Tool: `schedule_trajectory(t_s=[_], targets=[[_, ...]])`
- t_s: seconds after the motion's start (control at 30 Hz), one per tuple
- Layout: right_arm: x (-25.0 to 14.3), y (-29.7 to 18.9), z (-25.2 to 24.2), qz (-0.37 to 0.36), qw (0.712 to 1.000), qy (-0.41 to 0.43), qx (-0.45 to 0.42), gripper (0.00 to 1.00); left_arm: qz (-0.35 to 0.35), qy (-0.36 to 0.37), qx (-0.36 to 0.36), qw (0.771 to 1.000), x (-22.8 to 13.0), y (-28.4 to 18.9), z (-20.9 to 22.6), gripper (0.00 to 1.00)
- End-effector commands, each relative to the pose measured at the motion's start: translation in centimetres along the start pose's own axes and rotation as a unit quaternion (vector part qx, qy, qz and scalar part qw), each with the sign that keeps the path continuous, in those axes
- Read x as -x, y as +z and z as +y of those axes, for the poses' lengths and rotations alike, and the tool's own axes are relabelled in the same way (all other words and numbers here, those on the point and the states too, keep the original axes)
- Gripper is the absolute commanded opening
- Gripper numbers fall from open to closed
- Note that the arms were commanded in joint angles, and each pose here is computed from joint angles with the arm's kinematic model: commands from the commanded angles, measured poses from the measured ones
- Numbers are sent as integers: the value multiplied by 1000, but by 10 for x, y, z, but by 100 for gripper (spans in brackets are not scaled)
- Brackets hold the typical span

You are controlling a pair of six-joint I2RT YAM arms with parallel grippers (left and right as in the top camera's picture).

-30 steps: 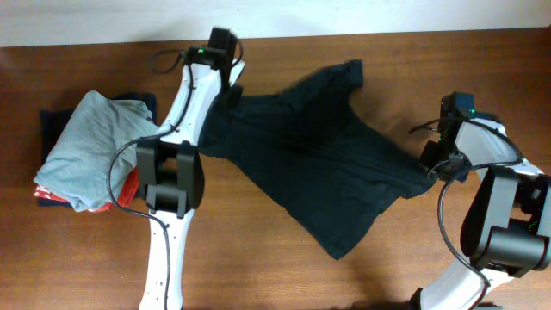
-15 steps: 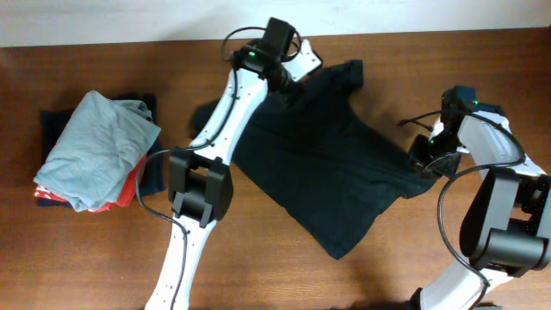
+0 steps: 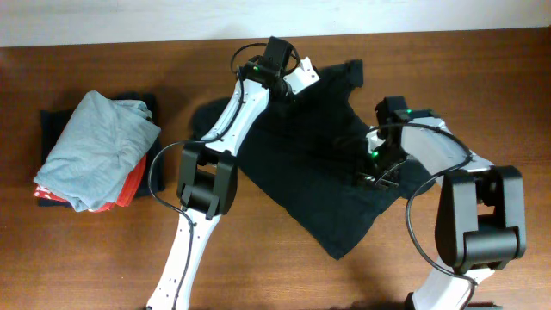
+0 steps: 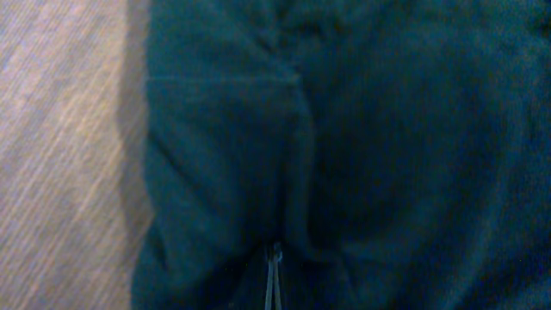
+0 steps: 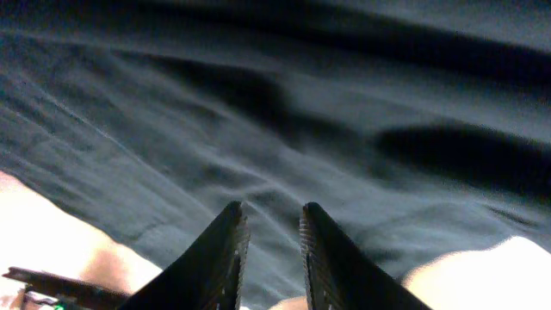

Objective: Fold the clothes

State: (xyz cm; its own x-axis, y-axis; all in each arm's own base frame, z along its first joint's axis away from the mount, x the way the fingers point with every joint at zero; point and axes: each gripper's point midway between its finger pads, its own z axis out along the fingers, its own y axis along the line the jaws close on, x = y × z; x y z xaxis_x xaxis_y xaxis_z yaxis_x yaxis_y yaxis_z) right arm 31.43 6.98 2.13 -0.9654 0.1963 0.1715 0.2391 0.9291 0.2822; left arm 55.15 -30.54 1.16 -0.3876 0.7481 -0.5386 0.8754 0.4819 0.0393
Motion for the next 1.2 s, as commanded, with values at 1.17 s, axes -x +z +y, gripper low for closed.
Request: schedule_trajectory(t_s=[1.17], targets=[[-21,18,-2,30,997,-77,1,9,97,-290,240,921,-122,-41,142,0]])
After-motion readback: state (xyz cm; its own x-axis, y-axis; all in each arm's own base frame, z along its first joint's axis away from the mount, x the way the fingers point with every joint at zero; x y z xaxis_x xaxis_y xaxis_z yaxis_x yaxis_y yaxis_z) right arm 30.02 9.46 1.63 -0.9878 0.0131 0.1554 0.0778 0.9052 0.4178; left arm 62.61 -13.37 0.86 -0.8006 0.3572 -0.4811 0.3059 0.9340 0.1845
